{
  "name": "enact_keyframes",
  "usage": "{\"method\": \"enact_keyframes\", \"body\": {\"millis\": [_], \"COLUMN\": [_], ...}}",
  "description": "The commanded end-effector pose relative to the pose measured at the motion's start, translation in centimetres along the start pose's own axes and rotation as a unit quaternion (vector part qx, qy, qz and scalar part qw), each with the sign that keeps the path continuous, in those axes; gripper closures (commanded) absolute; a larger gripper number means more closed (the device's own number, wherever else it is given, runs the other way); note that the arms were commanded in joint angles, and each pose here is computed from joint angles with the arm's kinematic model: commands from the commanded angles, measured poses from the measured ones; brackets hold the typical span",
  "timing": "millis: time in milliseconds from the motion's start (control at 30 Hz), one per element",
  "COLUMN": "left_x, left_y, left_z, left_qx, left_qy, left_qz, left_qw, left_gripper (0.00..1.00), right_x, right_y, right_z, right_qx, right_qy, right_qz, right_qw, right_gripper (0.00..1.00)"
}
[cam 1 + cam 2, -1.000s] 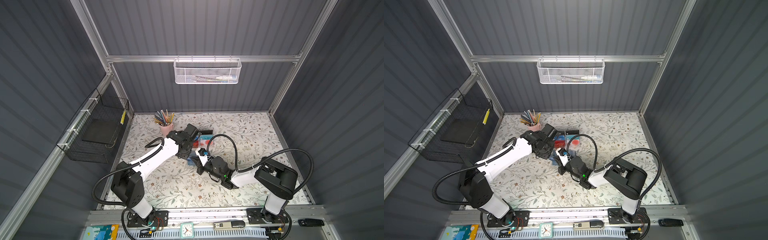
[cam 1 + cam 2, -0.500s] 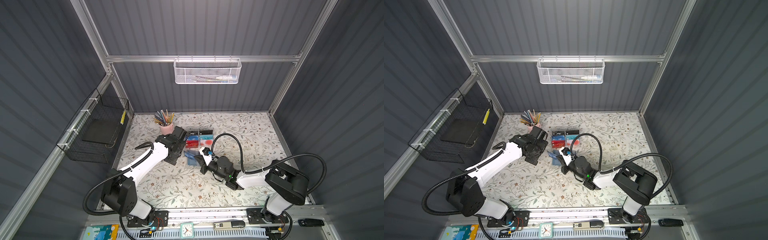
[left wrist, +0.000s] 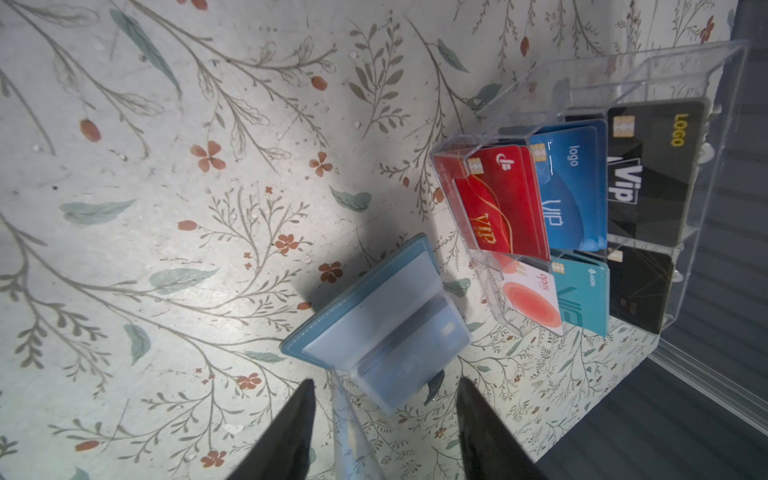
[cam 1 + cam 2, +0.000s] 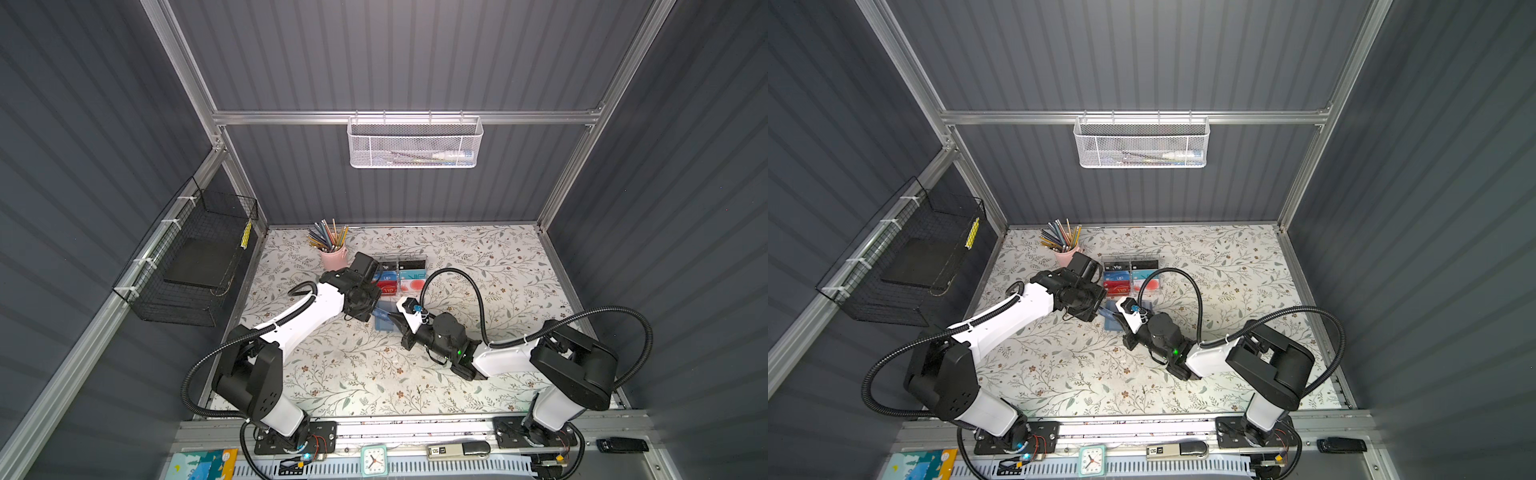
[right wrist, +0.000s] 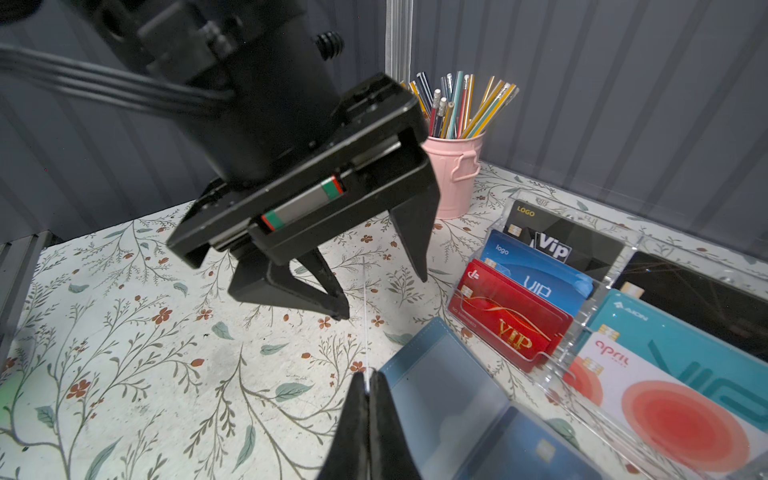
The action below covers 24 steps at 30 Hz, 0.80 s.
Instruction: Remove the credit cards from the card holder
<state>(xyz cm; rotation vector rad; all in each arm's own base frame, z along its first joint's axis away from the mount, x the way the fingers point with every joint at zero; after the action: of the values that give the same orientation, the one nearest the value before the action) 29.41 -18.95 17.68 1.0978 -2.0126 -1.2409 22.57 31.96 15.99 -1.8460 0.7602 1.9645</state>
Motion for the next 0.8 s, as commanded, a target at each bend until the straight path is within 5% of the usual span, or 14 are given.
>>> {"method": "enact_keyframes", "body": {"millis": [0,367,533,767], "left_x": [0.29,0.04,0.05,0.27], "left_y": [0.02,0.70,0.80,0.46], "left_z": [-0.44,-0.28,-0.22,-0.28], "left_qx": [0.003,0.003,0.004,0.002], "left_qy": [0.002,0.001,-0.001,-0.005], "left_qz": [0.011,0.000,0.001,0.010], "left_qw": [1.000,1.000,1.000,1.000], "left_gripper": [0.52,0.74,0.92,0.98], "right_x": [0.06,0.62,0.62,0.48], "right_y": [0.16,0.06,-0.02,-0.29], "right_z": [-0.42,-0.68,-0.71,-0.76], "right_qx": [0.013,0.021,0.022,0.022], "right_qy": [0.011,0.017,0.016,0.014], "right_qz": [-0.005,0.000,0.001,0.000], "right_qw": [1.000,1.000,1.000,1.000], "right_gripper": [1.00,1.00,1.00,1.00]}}
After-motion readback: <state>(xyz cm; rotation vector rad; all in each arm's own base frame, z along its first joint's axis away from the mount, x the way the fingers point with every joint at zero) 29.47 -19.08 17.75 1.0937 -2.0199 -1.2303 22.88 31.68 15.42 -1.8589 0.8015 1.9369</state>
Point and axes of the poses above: each gripper's point midway between its finger pads, its own y axis back along the fingers, its own z axis along the line the jaws close on, x = y × z, the point moved 6 cm from there along y, back along the fingers
